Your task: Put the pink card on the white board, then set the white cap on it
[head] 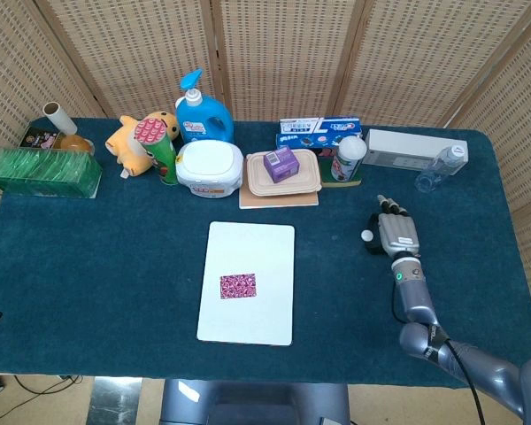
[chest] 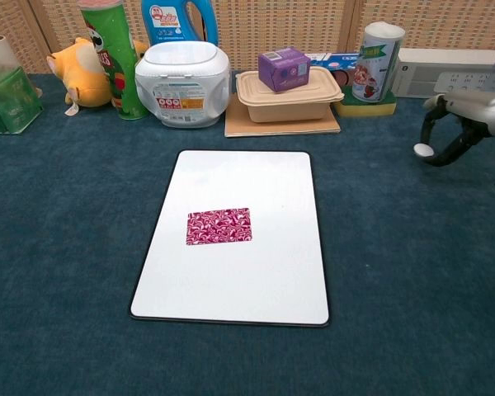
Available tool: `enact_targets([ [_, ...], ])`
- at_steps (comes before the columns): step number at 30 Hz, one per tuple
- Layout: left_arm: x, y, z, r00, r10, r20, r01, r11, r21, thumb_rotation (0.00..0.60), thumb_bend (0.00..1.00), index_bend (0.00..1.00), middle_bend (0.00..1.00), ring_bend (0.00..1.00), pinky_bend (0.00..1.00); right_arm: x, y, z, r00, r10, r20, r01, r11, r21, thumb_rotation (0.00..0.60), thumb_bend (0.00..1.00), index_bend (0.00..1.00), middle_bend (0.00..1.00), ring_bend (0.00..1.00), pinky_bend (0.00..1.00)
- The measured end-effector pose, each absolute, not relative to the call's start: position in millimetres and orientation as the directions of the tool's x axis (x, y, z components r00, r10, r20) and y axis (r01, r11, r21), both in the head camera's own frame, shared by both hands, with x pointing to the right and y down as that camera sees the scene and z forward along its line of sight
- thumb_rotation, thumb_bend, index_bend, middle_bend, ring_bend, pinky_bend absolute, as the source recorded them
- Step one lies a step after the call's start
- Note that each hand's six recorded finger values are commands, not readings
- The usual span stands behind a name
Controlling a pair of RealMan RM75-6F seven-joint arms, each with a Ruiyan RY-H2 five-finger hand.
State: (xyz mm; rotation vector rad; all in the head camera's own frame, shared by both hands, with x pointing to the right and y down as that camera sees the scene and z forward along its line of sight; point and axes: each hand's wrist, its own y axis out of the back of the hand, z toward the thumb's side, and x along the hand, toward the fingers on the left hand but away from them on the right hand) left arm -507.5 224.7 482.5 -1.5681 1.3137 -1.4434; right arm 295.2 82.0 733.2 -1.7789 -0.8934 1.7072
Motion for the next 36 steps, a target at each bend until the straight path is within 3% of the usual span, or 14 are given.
enact_targets([
  [7, -506, 225, 483, -0.092, -0.935, 0.342, -0.246, -0.311, -0.918, 0.6, 0.1, 0.0, 0.0, 0.0, 0.0, 221, 103, 703, 0.188, 0.727, -0.661, 0.153, -0.686, -0.711, 0.6, 0.4, 0.48, 0.05, 0.0, 0.13],
  [15, -506, 225, 484, -0.09, -0.934, 0.345, -0.246, -0.315, -0.917, 0.6, 0.1, 0.0, 0.0, 0.0, 0.0, 138, 134, 676, 0.387, 0.692, -0.61, 0.121, -0.694, -0.71, 0.6, 0.4, 0.48, 0.05, 0.0, 0.12],
  [24, -508, 224, 483, -0.084, -0.934, 0.346, -0.256, -0.316, -0.914, 0.6, 0.1, 0.0, 0.0, 0.0, 0.0, 81, 159, 685, 0.448, 0.651, -0.612, 0.104, -0.718, -0.688, 0.6, 0.4, 0.48, 0.05, 0.0, 0.12],
  [36, -513, 223, 483, -0.08, -0.934, 0.349, -0.269, -0.317, -0.91, 0.6, 0.1, 0.0, 0.0, 0.0, 0.0, 45, 172, 698, 0.458, 0.626, -0.631, 0.1, -0.742, -0.663, 0.6, 0.4, 0.48, 0.05, 0.0, 0.12],
])
